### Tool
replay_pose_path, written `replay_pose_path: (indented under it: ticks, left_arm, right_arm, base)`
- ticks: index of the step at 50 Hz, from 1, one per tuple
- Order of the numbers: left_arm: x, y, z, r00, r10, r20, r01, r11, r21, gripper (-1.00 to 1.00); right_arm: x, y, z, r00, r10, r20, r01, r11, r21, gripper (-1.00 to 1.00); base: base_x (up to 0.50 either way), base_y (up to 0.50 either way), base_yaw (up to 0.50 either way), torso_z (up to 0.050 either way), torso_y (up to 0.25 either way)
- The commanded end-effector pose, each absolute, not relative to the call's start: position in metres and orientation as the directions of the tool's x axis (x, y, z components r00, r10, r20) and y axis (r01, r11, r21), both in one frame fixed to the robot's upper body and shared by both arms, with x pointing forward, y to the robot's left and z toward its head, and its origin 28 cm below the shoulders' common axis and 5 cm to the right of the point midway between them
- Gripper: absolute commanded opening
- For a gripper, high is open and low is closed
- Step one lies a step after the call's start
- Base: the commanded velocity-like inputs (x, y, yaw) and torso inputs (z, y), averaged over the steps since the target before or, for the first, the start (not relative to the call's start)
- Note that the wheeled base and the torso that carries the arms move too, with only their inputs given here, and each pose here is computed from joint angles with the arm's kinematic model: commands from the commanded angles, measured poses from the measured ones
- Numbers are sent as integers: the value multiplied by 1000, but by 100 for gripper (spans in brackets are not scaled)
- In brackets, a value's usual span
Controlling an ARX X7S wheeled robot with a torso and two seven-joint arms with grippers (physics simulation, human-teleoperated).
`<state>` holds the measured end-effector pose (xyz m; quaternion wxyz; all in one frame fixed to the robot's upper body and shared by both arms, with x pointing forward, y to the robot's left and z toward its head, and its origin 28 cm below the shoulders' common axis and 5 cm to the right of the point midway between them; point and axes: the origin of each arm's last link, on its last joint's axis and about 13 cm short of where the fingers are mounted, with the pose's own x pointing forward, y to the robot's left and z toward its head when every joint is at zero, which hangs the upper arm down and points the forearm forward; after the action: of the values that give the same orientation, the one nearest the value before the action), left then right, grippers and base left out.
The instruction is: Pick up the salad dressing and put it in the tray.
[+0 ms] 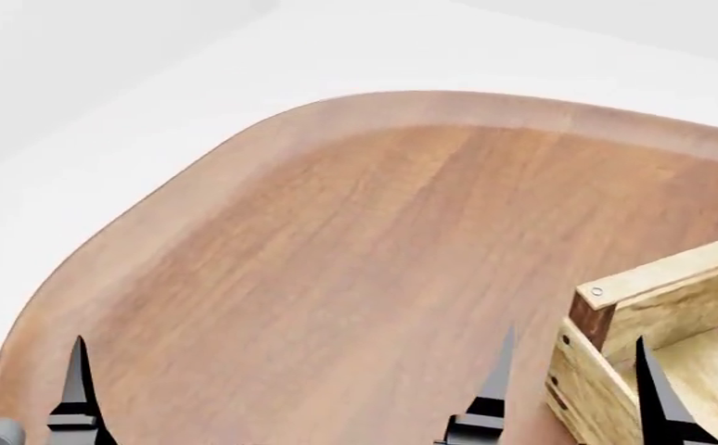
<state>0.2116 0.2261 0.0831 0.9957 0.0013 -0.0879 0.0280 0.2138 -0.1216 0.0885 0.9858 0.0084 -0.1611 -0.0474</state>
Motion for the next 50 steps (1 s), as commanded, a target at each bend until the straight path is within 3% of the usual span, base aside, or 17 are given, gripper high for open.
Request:
replay_pose_path:
  ticks: [1,10,12,21,23,24,36,50]
  left_arm:
    - [212,226,83,983,55,176,-56,998,-1,100]
    - [212,226,84,982,56,179,-57,998,0,100]
    - [212,227,84,982,58,179,-58,998,-1,100]
    - [212,227,85,982,57,183,-58,998,-1,100]
    - [212,227,86,982,55,183,-56,998,-1,100]
    - [212,226,86,981,54,184,-55,998,0,100]
    - [211,226,87,981,53,187,-53,999,-1,100]
    - [210,225,86,981,50,186,-51,999,-1,100]
  right_arm:
    - [214,-121,88,947,-83,311,76,997,35,100]
    - [218,-124,84,958,-111,266,140,986,-94,100]
    - [215,-127,87,959,-43,280,75,992,-105,100]
    - [210,-153,86,976,-2,218,59,965,-257,100]
    - [209,-158,81,982,34,184,22,955,-295,100]
    - [206,-161,81,981,121,154,-79,963,-258,100]
    - [189,-182,78,981,179,69,-132,892,-432,100]
    - [162,-190,63,961,272,-55,-259,811,-524,100]
  base:
    - [-80,139,0,0,0]
    - [0,0,0,0,0]
    - [0,0,0,0,0]
    - [0,0,0,0,0]
    - [0,0,0,0,0]
    - [0,0,0,0,0]
    - [0,0,0,0,0]
    - [0,0,0,0,0]
